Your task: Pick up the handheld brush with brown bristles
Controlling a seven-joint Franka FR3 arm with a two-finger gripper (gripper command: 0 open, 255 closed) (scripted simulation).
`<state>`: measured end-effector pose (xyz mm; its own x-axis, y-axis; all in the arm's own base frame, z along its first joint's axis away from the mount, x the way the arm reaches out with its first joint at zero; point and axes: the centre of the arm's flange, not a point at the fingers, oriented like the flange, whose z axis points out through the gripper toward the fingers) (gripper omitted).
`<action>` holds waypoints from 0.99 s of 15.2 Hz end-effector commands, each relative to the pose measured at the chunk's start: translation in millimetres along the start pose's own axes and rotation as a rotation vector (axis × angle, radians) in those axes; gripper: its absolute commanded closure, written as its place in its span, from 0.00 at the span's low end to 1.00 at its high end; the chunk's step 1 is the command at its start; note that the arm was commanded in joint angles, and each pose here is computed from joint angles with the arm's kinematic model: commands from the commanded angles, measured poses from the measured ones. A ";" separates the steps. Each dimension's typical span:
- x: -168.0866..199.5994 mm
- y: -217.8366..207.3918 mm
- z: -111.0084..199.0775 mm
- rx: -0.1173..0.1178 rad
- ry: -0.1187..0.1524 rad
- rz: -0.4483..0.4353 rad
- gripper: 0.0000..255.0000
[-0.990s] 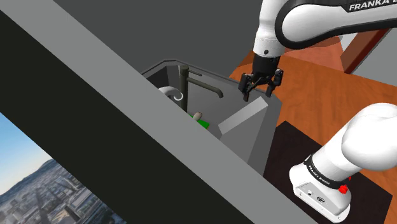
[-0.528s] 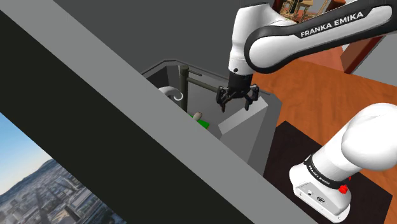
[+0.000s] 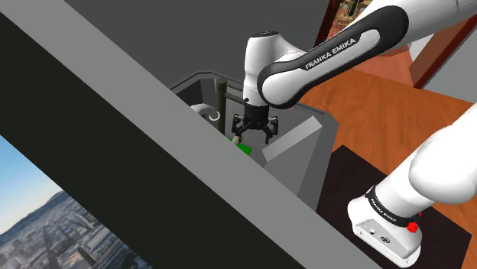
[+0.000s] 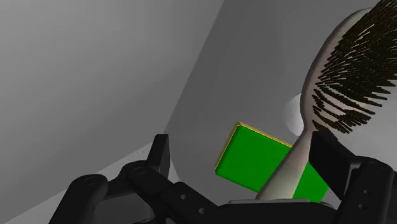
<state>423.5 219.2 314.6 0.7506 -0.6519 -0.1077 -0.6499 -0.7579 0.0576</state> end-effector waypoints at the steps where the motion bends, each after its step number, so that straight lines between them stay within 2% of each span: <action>1: 2.9 -18.6 14.6 0.009 0.001 0.048 0.00; 10: 35.7 -107.9 78.0 0.042 0.009 0.249 0.00; 15: 38.1 -109.4 99.1 0.042 0.009 0.250 0.00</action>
<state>510.0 279.4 211.3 0.5676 -0.8187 -0.0869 -0.8191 -0.5722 0.0406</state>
